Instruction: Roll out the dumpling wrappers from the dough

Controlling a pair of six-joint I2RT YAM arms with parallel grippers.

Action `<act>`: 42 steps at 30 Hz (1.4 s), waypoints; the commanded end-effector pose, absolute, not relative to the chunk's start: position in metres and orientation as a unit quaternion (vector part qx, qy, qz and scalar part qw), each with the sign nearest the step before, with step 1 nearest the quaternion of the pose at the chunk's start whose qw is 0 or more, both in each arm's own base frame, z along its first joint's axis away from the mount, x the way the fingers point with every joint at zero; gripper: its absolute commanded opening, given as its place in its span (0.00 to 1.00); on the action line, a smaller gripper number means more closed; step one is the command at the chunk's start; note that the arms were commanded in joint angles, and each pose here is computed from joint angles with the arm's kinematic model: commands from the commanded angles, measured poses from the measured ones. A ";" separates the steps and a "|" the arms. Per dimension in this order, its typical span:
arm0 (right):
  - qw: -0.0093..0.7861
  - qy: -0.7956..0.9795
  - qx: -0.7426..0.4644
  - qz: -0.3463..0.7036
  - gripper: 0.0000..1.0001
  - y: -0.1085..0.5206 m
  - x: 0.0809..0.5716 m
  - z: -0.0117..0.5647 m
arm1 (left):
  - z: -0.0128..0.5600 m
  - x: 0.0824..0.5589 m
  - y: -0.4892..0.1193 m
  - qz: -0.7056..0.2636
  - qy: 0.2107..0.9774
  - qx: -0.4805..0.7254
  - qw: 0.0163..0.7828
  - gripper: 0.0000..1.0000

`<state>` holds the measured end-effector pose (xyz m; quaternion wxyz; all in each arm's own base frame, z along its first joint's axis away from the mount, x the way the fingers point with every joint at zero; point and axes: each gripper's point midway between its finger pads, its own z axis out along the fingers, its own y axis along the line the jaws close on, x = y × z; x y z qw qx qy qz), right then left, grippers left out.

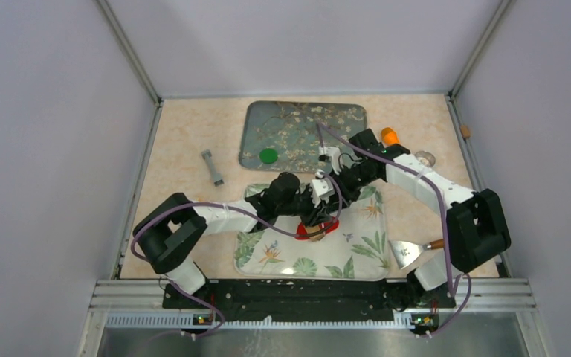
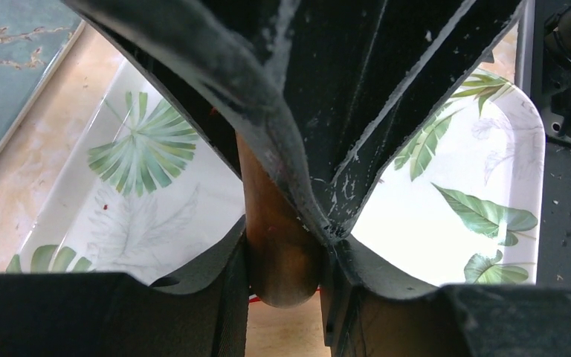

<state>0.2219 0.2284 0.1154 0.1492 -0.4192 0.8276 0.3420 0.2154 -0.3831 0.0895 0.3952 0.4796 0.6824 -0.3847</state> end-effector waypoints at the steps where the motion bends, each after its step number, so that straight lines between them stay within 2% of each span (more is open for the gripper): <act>1: 0.159 0.818 -0.465 0.298 0.00 0.245 0.227 0.079 | 0.077 0.201 -0.363 -0.386 0.709 0.466 0.363 0.00; 37: 0.132 0.803 -0.476 0.333 0.00 0.317 0.208 0.067 | 0.066 0.169 -0.292 -0.357 0.772 0.408 0.333 0.00; 42: 0.159 0.780 -0.479 0.371 0.00 0.339 0.217 0.117 | 0.111 0.182 -0.296 -0.350 0.747 0.415 0.384 0.00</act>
